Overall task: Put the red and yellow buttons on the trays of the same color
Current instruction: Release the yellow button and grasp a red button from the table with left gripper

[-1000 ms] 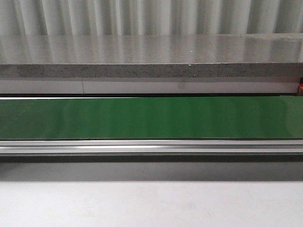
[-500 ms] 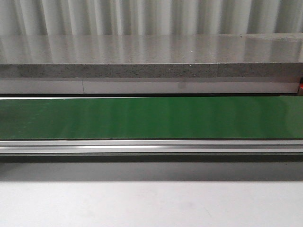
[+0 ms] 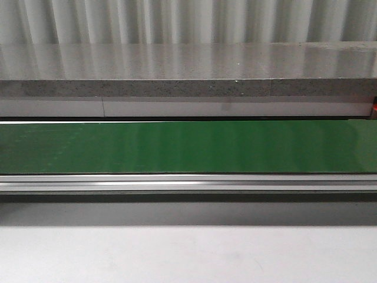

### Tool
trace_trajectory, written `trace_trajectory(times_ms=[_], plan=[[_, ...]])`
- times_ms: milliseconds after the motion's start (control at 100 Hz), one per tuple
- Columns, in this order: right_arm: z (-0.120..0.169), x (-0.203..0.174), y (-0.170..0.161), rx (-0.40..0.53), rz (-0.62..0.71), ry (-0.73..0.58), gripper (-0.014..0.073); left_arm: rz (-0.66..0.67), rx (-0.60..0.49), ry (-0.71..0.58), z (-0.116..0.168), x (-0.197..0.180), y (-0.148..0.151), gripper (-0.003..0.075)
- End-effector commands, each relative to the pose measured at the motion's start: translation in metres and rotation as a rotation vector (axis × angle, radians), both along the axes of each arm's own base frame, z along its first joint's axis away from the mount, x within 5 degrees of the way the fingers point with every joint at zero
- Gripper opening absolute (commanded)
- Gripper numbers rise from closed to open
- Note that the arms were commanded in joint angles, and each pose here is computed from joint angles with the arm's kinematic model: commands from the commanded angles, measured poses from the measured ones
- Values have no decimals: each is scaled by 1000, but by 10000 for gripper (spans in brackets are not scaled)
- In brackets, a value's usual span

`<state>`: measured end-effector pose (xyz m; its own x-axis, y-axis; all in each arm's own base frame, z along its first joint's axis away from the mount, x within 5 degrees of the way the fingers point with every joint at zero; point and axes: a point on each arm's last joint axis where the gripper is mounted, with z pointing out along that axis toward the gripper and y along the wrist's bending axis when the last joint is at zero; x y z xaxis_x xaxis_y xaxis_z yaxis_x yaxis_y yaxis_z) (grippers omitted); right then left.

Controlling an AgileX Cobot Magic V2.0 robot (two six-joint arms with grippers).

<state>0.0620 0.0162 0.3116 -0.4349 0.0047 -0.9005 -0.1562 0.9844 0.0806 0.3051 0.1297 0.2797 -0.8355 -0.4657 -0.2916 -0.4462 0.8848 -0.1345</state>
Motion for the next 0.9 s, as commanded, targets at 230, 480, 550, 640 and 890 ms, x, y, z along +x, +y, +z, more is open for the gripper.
trace_trajectory(times_ms=[230,480,550,640,890], plan=[[13,3,-1,8,-16,-85,-58,47,33,48,-26,12,26,567],[12,3,-1,8,-16,-84,-58,80,52,-15,-40,26,39,567],[12,3,-1,8,-15,-83,-58,91,44,-43,-43,31,41,567],[12,3,-1,8,-15,-83,-58,99,45,-65,-47,37,44,567],[12,3,-1,8,-15,-83,-58,105,40,-55,-66,47,49,566]])
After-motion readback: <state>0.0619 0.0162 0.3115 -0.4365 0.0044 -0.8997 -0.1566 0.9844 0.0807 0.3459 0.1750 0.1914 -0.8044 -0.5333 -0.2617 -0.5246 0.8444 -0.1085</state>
